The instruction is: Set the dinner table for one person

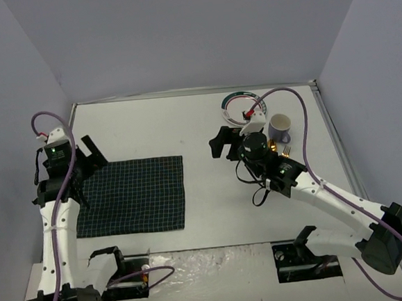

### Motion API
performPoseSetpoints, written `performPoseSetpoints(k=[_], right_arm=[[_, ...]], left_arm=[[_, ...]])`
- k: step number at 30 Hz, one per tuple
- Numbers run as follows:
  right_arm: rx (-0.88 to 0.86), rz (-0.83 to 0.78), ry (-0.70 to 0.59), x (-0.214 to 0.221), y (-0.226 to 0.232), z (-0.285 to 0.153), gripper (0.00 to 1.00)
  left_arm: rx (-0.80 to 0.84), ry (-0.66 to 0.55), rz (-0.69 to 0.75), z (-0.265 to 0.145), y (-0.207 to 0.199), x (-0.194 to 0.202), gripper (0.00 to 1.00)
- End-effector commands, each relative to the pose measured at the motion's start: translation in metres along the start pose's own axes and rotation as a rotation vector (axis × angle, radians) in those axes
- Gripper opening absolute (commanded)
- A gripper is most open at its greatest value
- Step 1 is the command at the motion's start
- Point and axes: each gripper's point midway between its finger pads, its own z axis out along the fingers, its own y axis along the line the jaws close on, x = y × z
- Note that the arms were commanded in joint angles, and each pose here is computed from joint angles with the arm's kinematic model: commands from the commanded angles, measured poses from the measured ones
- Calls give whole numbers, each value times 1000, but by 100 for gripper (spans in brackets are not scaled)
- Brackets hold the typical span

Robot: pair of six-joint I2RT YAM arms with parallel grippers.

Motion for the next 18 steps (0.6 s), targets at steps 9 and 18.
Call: performPoseSetpoints(k=[9, 18], right_arm=[[269, 425, -221, -11, -107, 39, 99], [417, 573, -304, -20, -145, 122, 93]], left_arm=[[293, -183, 369, -48, -56, 32, 97], [246, -169, 377, -44, -47, 35, 97]])
